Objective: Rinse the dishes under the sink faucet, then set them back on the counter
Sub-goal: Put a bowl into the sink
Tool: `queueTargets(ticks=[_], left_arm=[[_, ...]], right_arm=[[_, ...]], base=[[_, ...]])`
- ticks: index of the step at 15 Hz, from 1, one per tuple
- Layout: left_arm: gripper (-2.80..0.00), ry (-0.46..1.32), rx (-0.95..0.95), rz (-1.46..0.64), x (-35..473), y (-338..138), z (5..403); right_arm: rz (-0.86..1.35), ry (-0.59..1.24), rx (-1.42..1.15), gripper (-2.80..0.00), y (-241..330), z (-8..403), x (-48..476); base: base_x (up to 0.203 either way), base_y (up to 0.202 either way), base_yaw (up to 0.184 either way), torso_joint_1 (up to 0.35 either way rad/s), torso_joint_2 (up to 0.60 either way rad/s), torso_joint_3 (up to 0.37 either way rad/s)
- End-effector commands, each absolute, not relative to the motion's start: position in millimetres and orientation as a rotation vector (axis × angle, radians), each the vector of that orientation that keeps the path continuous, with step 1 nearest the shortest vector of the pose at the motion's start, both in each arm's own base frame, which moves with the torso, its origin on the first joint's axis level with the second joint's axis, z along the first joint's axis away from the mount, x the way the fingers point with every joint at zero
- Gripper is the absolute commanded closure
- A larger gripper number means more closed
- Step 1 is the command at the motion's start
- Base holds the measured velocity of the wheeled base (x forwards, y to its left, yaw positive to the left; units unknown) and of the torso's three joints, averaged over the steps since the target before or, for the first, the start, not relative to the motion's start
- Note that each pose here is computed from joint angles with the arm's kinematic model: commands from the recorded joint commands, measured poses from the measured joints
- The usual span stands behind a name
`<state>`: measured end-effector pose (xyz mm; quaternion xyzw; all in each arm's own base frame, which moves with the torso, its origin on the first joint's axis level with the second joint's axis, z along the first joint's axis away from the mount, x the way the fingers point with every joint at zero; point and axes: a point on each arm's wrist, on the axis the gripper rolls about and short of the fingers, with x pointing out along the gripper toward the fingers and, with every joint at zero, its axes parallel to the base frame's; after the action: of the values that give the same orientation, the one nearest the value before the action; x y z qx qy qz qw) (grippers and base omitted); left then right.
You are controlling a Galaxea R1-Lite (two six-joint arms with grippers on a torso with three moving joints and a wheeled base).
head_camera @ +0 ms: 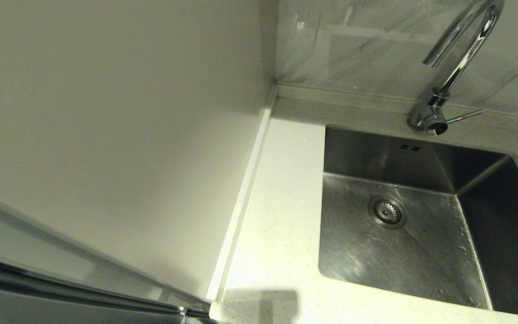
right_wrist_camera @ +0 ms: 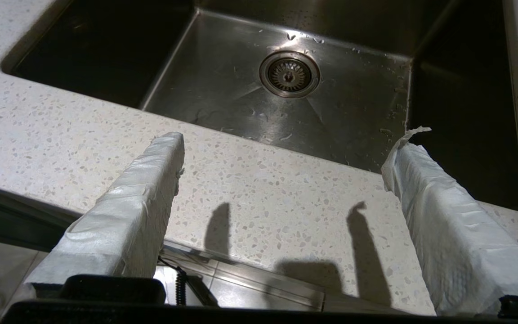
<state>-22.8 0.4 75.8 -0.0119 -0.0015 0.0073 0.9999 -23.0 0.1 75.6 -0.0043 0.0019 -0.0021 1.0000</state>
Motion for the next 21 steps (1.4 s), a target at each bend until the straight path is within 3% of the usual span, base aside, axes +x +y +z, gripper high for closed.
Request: queueTargets(ticks=[1,3,7,13,17,21], left_arm=[[0.0,-0.006,-0.024,0.014,-23,0,76],[0.0,-0.006,-0.025,0.014,-23,0,76],[0.0,-0.006,-0.024,0.015,-23,0,76],[0.0,-0.007,-0.025,0.015,-23,0,76],[0.0,-0.006,-0.025,0.014,-23,0,76],[0.0,-0.006,-0.024,0.014,-23,0,76]], right_arm=[[-0.012,0.001,-0.012,-2.8,0,76,-23],[-0.012,-0.032,-0.013,-2.8,0,93,-28],[-0.064,0.018,0.013,-2.8,-1,181,-20],[-0.171,0.123,0.058,-2.8,-4,302,62],[-0.258,0.367,0.069,-2.8,-14,319,134],[-0.515,0.539,0.122,-2.8,-84,323,192]], base=[[0.0,0.0,0.0,0.0,0.0,0.0],[0.0,0.0,0.0,0.0,0.0,0.0],[0.0,0.0,0.0,0.0,0.0,0.0],[0.0,0.0,0.0,0.0,0.0,0.0],[0.0,0.0,0.0,0.0,0.0,0.0],[0.0,0.0,0.0,0.0,0.0,0.0]])
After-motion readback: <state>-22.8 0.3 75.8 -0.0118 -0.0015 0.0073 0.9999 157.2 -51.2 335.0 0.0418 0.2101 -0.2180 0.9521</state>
